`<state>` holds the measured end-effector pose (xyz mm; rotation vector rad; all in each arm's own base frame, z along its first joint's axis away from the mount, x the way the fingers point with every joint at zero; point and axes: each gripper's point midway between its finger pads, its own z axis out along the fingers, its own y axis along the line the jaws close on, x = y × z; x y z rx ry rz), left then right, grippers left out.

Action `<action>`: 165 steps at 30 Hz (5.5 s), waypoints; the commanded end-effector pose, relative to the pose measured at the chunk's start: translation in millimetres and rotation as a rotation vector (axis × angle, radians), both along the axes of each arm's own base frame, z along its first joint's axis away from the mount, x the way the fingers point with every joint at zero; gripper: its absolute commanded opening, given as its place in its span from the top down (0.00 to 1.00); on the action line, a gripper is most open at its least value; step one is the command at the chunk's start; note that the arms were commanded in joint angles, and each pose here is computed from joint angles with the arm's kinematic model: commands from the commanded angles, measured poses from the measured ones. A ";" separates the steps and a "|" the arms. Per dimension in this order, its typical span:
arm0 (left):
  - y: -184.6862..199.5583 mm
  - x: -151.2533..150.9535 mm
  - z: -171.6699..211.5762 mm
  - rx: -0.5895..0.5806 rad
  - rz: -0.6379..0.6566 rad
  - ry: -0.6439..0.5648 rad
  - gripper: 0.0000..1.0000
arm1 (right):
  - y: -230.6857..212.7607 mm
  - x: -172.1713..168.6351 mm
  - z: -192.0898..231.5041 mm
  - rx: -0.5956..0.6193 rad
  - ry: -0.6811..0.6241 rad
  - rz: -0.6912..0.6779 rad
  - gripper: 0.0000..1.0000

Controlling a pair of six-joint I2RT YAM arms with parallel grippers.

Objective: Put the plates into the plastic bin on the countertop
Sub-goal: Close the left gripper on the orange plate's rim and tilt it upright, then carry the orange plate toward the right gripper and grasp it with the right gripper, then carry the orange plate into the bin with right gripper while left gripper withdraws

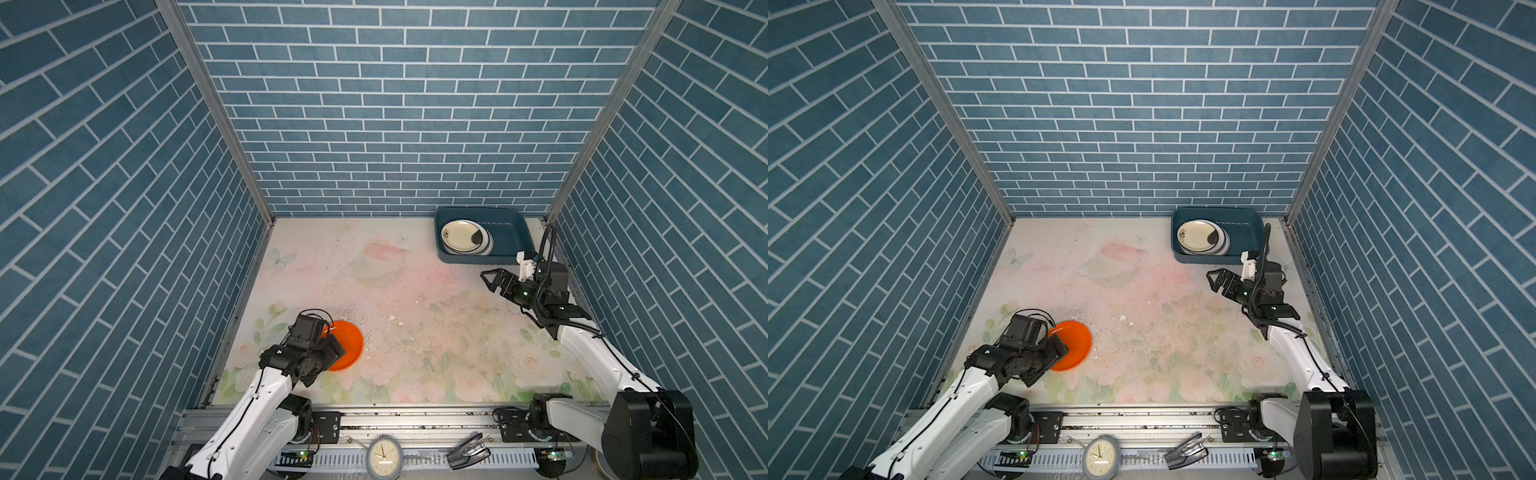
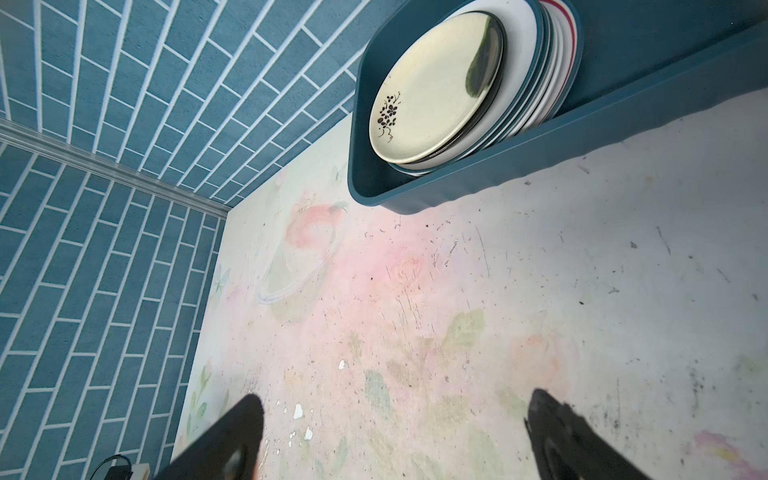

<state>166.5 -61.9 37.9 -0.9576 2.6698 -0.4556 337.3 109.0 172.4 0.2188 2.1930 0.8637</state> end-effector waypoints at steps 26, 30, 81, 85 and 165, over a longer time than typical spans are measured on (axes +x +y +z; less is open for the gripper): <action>-9.3 86.9 -6.9 -0.036 -0.026 -0.068 0.78 | -21.1 9.3 13.1 -0.030 -0.016 -0.099 0.04; -15.7 105.1 -2.6 -0.045 -0.059 -0.058 0.87 | -27.1 6.1 13.1 -0.053 0.018 -0.123 0.04; -213.2 213.5 144.0 -0.292 -0.396 -0.476 1.00 | 42.6 -6.6 33.4 0.287 0.155 0.088 0.20; -253.3 221.8 145.0 -0.318 -0.463 -0.471 1.00 | 46.3 -4.9 29.2 0.261 0.148 0.113 0.22; -33.3 200.5 168.5 0.331 -0.262 -0.551 0.01 | 17.7 233.1 -45.2 0.038 0.246 -0.013 0.71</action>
